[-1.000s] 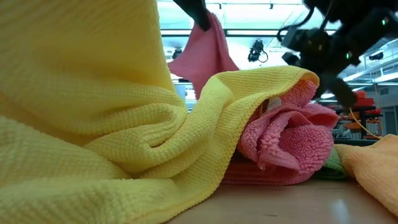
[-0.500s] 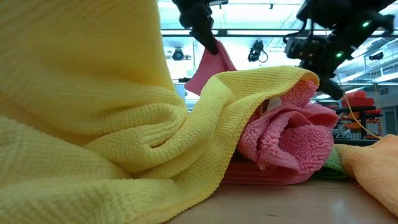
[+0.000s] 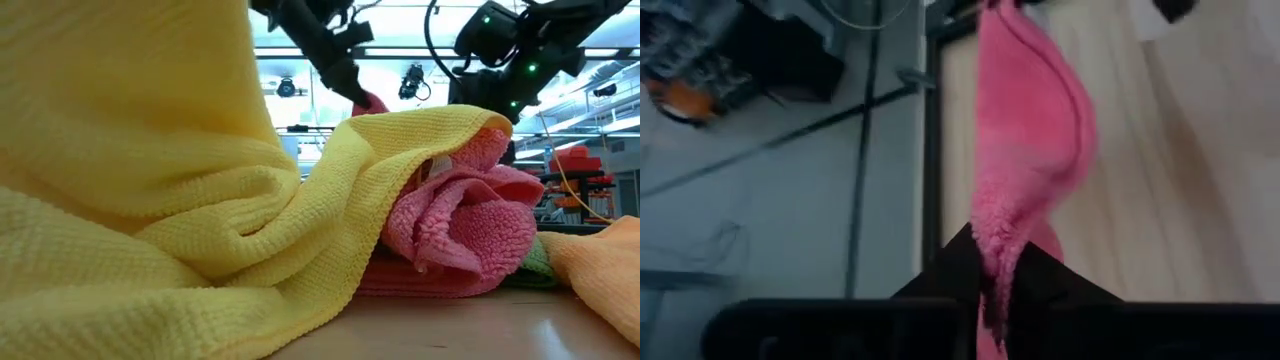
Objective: Fold microfiber towels
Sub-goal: Fold the pink microfiber towel
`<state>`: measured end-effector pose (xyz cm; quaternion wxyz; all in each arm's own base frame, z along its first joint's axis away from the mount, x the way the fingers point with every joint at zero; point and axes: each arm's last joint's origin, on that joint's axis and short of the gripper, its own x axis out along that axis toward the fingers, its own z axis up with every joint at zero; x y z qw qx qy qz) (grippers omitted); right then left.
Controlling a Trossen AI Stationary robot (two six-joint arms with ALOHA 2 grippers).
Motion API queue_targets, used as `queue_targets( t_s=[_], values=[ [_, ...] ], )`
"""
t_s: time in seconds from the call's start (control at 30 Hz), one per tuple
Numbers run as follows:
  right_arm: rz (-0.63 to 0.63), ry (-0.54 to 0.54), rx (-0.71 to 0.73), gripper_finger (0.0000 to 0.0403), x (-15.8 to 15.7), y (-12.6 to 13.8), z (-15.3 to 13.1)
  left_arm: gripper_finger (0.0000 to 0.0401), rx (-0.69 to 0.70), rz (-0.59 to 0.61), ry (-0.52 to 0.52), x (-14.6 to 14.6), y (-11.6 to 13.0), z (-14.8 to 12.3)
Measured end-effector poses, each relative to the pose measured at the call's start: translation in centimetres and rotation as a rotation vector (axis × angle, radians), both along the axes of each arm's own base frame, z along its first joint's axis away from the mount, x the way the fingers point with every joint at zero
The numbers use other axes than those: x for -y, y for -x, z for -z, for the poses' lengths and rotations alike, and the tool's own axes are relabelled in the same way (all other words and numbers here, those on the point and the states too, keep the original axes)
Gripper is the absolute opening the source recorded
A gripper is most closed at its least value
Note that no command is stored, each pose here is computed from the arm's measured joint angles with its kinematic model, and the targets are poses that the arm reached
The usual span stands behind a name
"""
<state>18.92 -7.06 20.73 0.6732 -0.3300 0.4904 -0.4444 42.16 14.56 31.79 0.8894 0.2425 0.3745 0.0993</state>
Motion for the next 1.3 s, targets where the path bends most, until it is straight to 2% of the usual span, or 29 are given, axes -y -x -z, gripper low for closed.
queue_targets(
  t_s=[0.07, 0.2, 0.4, 0.57, 0.7, 0.93, 1.07, 1.17, 1.3],
  values=[
    [-0.018, -0.049, 0.015, 0.0012, 0.0, -0.1, 0.4, 0.0043, -0.048, 0.012, 0.053, 0.2, -0.2, 1.2],
    [-0.051, -0.122, -0.016, 0.0012, -0.5, -0.1, 1.3, 0.0041, -0.166, 0.038, 0.097, 1.4, -0.8, 3.6],
    [-0.121, -0.176, -0.056, 0.0012, -2.2, 0.2, 1.5, 0.001, -0.219, 0.039, 0.139, 3.2, -1.0, 4.1],
    [-0.201, -0.237, -0.104, 0.0012, -3.2, 0.6, 1.6, 0.0019, -0.274, 0.029, 0.174, 4.0, -0.6, 4.5],
    [-0.215, -0.238, -0.153, 0.0012, -3.3, 0.8, 1.7, 0.0024, -0.328, -0.011, 0.227, 4.0, -0.1, 5.0],
    [-0.23, -0.228, -0.219, 0.0012, -3.3, 1.0, 1.8, 0.0011, -0.325, -0.006, 0.318, 5.3, -0.2, 5.1],
    [-0.251, -0.245, -0.229, 0.0012, -3.6, 1.0, 1.9, 0.0028, -0.338, 0.002, 0.334, 6.7, -0.8, 5.8],
    [-0.318, -0.315, -0.244, 0.0012, -4.3, 1.0, 2.1, 0.0035, -0.38, 0.002, 0.351, 7.7, -1.2, 6.9],
    [-0.452, -0.488, -0.245, 0.0012, -5.4, 0.9, 2.6, 0.0027, -0.437, 0.01, 0.36, 8.6, -1.6, 8.5]
  ],
)
